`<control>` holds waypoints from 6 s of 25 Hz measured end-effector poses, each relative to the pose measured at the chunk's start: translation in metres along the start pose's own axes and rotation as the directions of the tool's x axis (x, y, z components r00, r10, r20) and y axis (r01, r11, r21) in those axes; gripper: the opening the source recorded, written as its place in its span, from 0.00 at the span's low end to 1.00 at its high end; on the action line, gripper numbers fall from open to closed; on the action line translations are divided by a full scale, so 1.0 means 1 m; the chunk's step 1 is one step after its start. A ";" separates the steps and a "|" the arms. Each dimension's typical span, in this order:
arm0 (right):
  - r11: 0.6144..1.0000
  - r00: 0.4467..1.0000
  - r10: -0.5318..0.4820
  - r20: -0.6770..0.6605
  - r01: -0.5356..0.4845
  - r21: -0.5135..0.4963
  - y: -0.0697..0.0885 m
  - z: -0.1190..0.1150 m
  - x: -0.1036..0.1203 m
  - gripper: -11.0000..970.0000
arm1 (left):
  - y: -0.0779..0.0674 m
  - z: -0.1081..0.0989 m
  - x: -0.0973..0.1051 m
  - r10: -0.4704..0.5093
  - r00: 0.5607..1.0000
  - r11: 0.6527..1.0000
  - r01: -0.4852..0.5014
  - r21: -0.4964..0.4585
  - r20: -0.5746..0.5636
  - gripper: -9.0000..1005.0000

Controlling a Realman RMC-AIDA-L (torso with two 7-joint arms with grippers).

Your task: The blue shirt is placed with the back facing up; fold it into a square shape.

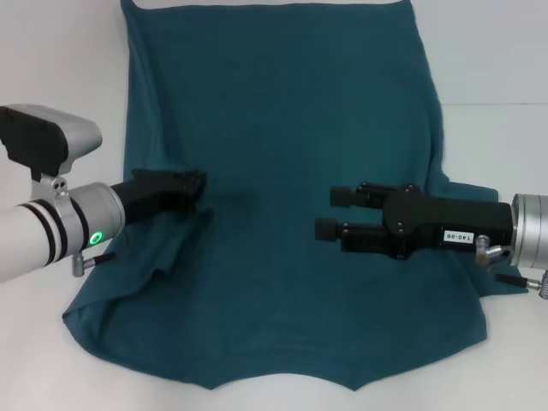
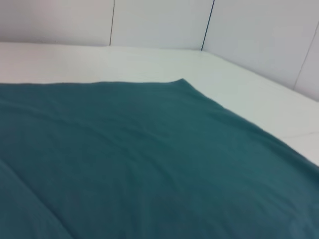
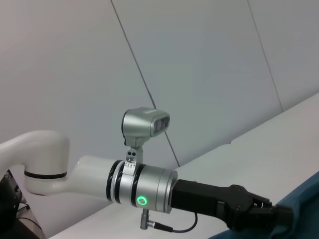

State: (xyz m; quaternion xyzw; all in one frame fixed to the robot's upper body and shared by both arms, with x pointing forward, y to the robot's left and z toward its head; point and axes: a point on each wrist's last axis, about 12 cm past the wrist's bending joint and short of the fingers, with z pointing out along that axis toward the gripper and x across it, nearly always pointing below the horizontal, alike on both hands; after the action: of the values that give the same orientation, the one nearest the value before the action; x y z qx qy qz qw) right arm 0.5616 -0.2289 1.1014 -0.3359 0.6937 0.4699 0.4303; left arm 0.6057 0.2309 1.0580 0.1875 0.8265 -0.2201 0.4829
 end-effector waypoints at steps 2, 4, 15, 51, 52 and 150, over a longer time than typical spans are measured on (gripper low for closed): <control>1.000 1.000 0.002 0.000 -0.002 -0.003 0.001 -0.001 0.001 0.81 | -0.001 0.001 -0.002 -0.010 1.000 1.000 0.010 0.002 0.011 0.07; 1.000 1.000 0.004 0.000 -0.004 -0.003 0.001 -0.002 0.002 0.81 | -0.001 0.001 -0.004 -0.022 1.000 1.000 0.022 0.004 0.020 0.07; 1.000 1.000 0.019 0.004 -0.019 0.008 0.001 -0.012 0.006 0.82 | 0.001 -0.005 -0.002 -0.118 0.992 0.993 0.117 0.027 0.038 0.21; 0.804 0.938 0.343 0.051 -0.321 0.500 -0.034 -0.139 0.028 0.97 | -0.069 -0.051 0.049 0.112 0.973 0.787 -0.210 0.580 0.200 0.83; 0.797 0.936 0.350 0.049 -0.324 0.510 -0.035 -0.140 0.028 0.97 | -0.070 -0.050 0.051 0.133 0.971 0.784 -0.226 0.579 0.199 0.83; 0.677 0.952 0.203 0.227 -0.304 0.670 -0.072 -0.110 0.025 0.01 | -0.071 -0.042 0.054 0.224 0.956 0.786 -0.293 0.545 0.191 0.83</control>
State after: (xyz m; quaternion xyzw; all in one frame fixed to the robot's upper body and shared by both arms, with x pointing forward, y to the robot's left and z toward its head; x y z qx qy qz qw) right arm 0.5836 -0.3585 1.0731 -0.0166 0.8286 0.2498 0.5007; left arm 0.5139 0.2001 1.0412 0.4209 0.6604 -0.3981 0.4778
